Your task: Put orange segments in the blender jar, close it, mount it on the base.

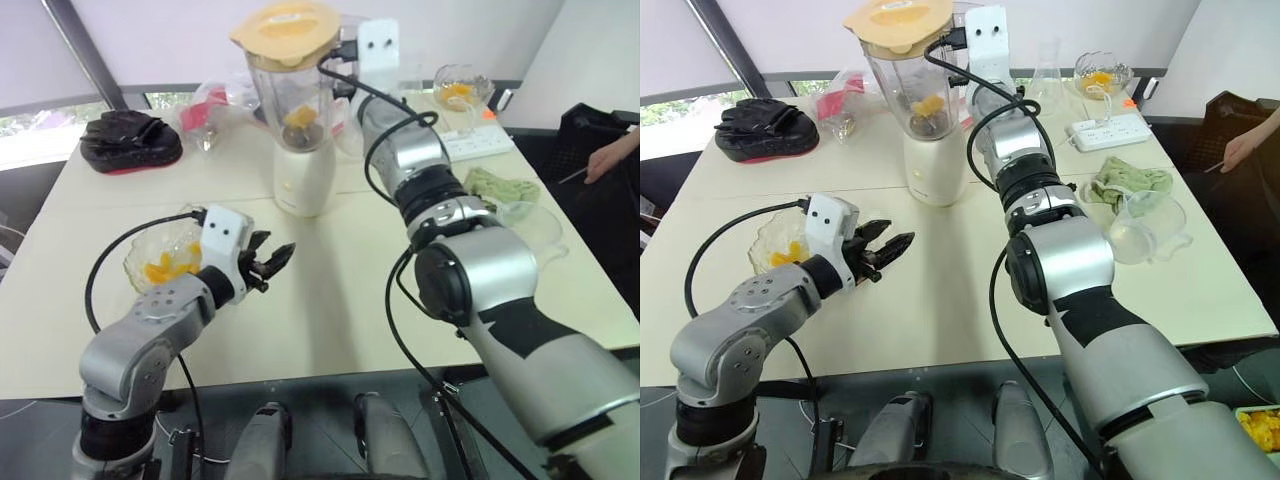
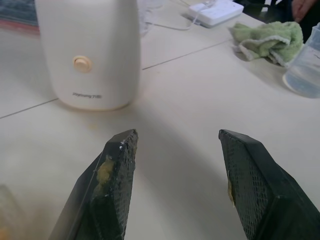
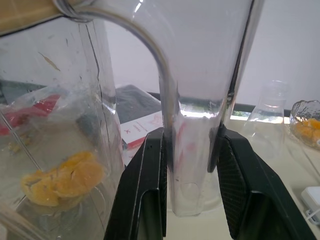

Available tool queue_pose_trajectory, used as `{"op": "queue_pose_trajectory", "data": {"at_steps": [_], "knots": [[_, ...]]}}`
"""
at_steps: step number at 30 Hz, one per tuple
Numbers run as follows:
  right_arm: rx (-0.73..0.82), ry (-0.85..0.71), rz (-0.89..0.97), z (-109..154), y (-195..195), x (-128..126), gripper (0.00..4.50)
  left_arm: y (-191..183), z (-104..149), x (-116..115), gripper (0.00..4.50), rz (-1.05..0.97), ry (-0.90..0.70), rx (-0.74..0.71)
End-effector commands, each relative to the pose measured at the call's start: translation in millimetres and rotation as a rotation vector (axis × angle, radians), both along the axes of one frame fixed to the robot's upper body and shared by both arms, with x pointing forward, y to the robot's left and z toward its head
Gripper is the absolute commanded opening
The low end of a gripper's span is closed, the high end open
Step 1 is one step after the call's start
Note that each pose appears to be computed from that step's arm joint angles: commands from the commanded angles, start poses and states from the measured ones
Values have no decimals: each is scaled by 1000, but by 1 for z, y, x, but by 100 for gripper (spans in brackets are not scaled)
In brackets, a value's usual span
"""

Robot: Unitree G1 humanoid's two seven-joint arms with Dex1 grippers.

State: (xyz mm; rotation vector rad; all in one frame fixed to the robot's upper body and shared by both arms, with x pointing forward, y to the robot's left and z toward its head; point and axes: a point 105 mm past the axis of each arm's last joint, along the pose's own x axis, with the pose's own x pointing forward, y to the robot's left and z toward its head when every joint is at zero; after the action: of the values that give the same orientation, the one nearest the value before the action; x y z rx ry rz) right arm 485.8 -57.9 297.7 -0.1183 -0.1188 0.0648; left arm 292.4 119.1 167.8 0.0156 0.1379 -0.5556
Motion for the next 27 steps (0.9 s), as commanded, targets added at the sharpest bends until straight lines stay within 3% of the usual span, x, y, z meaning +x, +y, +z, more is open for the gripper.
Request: {"op": "queue_pose_trajectory", "data": {"at_steps": [1, 17, 27], "knots": [[-13, -74, 4, 28, 0, -3, 83, 2, 15, -4, 273, 6, -71, -2], [-12, 152, -1, -25, -2, 2, 83, 1, 14, -2, 273, 10, -73, 4], [-17, 170, -33, -33, -10, 3, 83, -2, 11, -2, 273, 13, -71, -7]]}}
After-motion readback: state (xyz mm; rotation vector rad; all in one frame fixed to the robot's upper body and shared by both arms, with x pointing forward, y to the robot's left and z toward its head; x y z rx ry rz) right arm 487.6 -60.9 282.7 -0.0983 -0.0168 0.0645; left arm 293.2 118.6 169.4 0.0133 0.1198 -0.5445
